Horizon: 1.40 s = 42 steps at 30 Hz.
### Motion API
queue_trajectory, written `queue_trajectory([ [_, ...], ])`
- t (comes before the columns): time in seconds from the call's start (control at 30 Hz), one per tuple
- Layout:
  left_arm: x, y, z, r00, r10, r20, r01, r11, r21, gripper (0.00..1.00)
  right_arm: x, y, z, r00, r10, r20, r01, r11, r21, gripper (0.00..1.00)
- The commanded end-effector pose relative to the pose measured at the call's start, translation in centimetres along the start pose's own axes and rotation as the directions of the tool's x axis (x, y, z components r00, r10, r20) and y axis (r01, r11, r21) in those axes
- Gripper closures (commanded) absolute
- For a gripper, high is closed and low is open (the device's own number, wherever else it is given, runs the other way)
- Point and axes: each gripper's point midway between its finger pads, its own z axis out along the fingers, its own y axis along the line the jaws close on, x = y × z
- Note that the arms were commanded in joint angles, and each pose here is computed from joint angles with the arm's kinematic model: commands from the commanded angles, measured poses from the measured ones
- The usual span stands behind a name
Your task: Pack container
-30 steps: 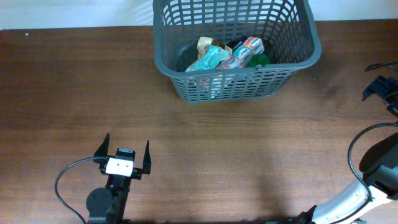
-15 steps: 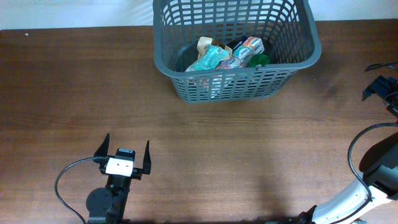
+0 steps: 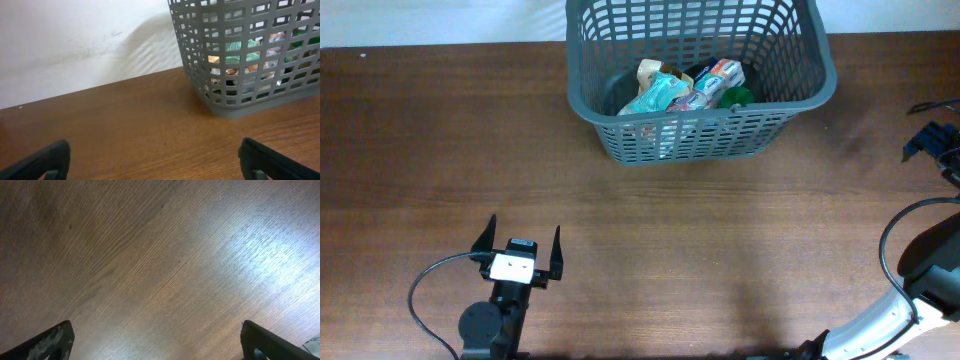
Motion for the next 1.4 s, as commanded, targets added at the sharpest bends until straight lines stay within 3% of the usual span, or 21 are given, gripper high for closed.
queue_trajectory([
  [0.0, 0.2, 0.0, 0.0, 1.0, -0.009, 0.0, 0.009, 1.0, -0.005, 0.01, 0.1, 0.2, -0.5, 1.0, -0.01, 0.013, 0.01, 1.0, -0.005, 0.01],
  [0.3, 0.2, 0.0, 0.0, 1.0, -0.009, 0.0, 0.009, 1.0, -0.005, 0.01, -1.1, -0.9, -2.0, 0.994, -0.008, 0.106, 0.003, 0.999, 0.046, 0.01],
  [0.5, 0.2, 0.0, 0.0, 1.0, -0.009, 0.0, 0.009, 1.0, -0.005, 0.01, -0.8, -1.2, -6.8, 0.971, 0.005, 0.237, -0.007, 1.0, 0.008, 0.01],
  [0.73, 0.2, 0.0, 0.0, 1.0, -0.009, 0.0, 0.009, 1.0, -0.005, 0.01, -0.7, -1.7, -14.0, 0.887, 0.042, 0.46, -0.015, 0.998, -0.062, 0.01],
  [0.93, 0.2, 0.0, 0.0, 1.0, -0.009, 0.0, 0.009, 1.0, -0.005, 0.01, -0.4, -1.1, -20.5, 0.698, 0.096, 0.71, 0.027, 0.987, -0.159, 0.01],
  [1.13, 0.2, 0.0, 0.0, 1.0, -0.009, 0.0, 0.009, 1.0, -0.005, 0.01, 3.5, 0.0, -25.6, 0.436, 0.166, 0.884, 0.147, 0.957, -0.252, 0.01],
  [1.37, 0.2, 0.0, 0.0, 1.0, -0.009, 0.0, 0.009, 1.0, -0.005, 0.01, 9.4, 0.3, -29.2, 0.187, 0.269, 0.945, 0.294, 0.902, -0.315, 0.01],
])
